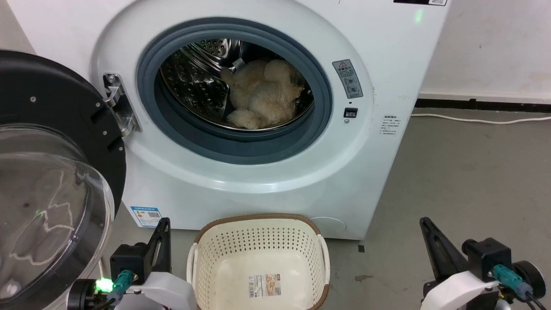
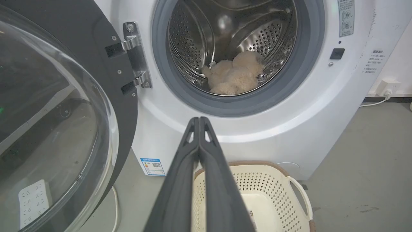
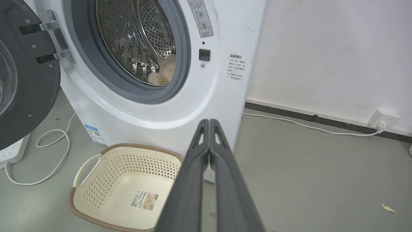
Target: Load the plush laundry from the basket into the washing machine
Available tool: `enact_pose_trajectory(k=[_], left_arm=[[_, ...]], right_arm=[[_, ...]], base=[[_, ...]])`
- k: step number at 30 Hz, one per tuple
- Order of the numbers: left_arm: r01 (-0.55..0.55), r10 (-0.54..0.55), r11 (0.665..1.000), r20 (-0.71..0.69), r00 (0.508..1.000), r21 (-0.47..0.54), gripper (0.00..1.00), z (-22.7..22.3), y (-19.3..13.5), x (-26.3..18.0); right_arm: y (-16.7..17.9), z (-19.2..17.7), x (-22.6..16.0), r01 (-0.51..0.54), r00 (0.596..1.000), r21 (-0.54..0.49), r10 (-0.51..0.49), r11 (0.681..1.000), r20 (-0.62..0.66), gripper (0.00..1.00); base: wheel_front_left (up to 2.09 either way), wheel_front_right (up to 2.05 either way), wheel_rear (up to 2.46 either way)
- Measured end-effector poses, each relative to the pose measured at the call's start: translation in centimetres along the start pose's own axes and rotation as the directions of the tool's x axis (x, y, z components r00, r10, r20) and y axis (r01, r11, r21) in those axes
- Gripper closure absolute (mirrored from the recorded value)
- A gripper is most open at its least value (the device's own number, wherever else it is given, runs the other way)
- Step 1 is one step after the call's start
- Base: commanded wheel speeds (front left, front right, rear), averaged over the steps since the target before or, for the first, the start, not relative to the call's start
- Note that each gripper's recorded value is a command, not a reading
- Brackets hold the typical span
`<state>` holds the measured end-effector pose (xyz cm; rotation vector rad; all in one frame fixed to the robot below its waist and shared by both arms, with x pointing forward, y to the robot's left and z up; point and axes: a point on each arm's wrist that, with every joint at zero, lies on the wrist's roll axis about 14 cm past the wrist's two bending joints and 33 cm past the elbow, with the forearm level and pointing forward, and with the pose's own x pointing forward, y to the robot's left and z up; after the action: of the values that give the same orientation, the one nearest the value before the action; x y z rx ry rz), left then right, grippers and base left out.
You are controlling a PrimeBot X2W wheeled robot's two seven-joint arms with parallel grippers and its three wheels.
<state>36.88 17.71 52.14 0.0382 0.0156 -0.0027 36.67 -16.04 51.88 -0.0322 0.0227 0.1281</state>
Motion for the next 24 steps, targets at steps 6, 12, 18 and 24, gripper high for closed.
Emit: enact_pose_trajectory(k=[6,12,18,24], left_arm=[[-0.005,0.005,1.0,-0.005,1.0,0.008,1.0,-0.05,0.09,0.04],[-0.005,0.005,1.0,-0.005,1.0,0.01,1.0,-0.03,0.08,0.04],[-0.005,0.005,1.0,-0.004,1.0,0.01,1.0,-0.02,0.09,0.05],[-0.005,0.005,1.0,-0.004,1.0,0.01,1.0,-0.02,0.09,0.05]], right_arm=[[-0.01,0.3,0.21,0.0,1.0,-0.009,0.001,1.0,0.003,1.0],[0.0,0.31,0.21,-0.001,1.0,-0.009,0.001,1.0,0.003,1.0],[-0.01,0.31,0.21,0.0,1.0,-0.009,0.0,1.0,0.003,1.0],[0.0,0.31,0.21,-0.001,1.0,-0.009,0.001,1.0,0.003,1.0]], base=[[0.0,0.0,0.0],[0.0,0.0,0.0],[0.0,0.0,0.0],[0.0,0.0,0.0]])
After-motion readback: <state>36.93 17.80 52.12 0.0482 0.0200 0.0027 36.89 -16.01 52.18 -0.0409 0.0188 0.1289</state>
